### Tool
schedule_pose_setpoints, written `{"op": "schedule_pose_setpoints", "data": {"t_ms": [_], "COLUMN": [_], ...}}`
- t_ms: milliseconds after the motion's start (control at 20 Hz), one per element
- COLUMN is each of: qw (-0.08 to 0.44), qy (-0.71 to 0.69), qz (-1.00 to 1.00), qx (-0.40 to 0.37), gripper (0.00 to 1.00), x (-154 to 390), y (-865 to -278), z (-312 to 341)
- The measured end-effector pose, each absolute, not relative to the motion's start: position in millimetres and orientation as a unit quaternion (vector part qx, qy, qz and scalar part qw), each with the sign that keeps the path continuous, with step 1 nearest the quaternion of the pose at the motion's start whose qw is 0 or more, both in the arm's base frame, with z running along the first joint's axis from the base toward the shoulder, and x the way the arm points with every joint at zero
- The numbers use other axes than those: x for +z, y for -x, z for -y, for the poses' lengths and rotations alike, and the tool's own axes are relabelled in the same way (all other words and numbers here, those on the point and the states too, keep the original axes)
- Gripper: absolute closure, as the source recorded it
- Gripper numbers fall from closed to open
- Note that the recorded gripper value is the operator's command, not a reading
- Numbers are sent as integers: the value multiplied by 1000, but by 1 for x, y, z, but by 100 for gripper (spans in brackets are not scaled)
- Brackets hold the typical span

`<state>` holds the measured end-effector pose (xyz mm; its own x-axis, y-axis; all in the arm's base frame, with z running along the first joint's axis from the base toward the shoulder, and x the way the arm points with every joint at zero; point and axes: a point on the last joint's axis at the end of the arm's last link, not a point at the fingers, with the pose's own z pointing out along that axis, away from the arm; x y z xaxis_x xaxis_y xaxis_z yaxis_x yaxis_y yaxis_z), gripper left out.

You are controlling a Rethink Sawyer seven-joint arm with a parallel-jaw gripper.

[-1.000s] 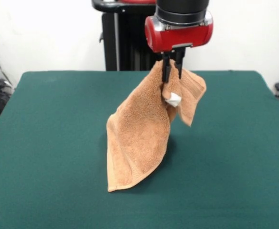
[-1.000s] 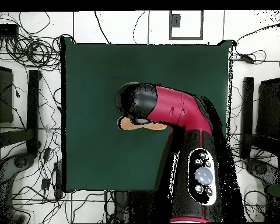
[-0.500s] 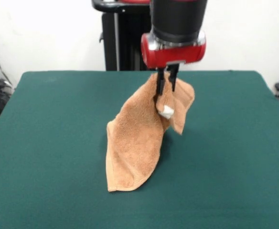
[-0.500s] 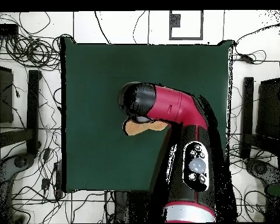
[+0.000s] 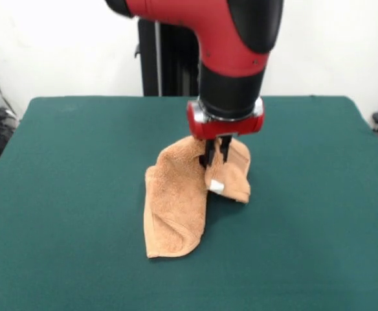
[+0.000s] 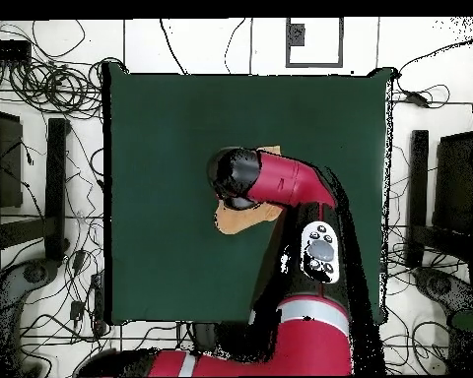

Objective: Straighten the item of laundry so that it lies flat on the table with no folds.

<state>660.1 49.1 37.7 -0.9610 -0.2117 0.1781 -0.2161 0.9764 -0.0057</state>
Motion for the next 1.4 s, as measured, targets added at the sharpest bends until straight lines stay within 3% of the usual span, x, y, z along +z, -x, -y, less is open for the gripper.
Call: {"op": "schedule_pose_setpoints", "data": {"t_ms": [700,1400], "qw": [79,45], "qy": [-91,-103], "qz": [993,994], "qx": [4,10], "gripper": [100,100], "x": [15,56], "y": [-666,-683], "z": [-47,-72]}}
